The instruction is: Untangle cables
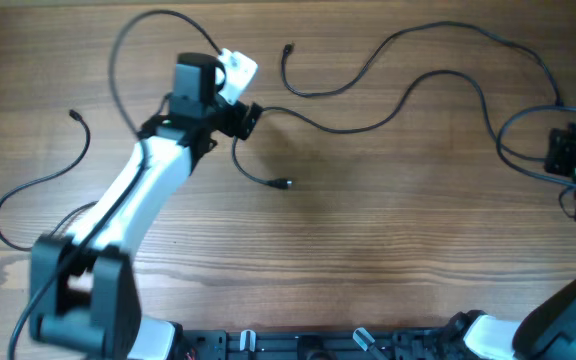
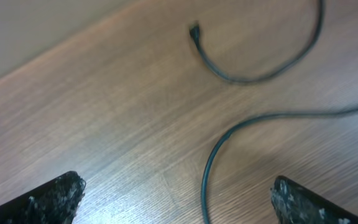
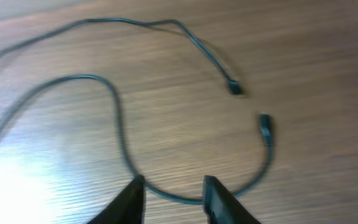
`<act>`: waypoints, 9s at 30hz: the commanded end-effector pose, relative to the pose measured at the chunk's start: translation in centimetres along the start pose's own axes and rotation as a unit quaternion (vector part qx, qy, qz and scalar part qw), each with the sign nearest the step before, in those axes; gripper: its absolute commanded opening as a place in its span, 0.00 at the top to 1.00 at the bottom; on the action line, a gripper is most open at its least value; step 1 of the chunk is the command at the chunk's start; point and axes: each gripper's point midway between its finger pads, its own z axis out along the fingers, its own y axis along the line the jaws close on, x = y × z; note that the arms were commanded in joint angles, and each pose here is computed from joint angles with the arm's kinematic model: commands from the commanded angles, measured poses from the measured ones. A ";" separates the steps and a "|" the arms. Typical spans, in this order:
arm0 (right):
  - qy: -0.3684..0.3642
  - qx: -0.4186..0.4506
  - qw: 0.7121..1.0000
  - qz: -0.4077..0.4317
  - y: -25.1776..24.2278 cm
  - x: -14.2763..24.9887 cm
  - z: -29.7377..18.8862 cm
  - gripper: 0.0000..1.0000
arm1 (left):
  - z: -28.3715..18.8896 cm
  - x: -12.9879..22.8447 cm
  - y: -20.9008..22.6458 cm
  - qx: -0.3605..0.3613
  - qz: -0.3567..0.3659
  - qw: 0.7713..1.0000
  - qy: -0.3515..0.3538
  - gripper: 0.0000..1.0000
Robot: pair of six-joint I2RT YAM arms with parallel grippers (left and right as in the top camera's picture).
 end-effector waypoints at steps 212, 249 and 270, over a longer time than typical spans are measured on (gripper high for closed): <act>0.027 -0.486 0.845 0.221 48.4 -1.8 -5.9 0.43 | -8.2 -4.1 -11.6 0.629 -0.082 0.750 -0.184 0.96; 0.164 -0.523 0.819 0.171 41.5 1.0 -4.3 0.96 | 1.4 9.0 -1.4 0.206 -0.407 0.878 0.141 0.07; 0.144 -0.493 0.852 0.101 40.6 2.9 -2.8 0.96 | -9.9 18.6 1.9 -0.006 -0.229 0.900 0.371 0.03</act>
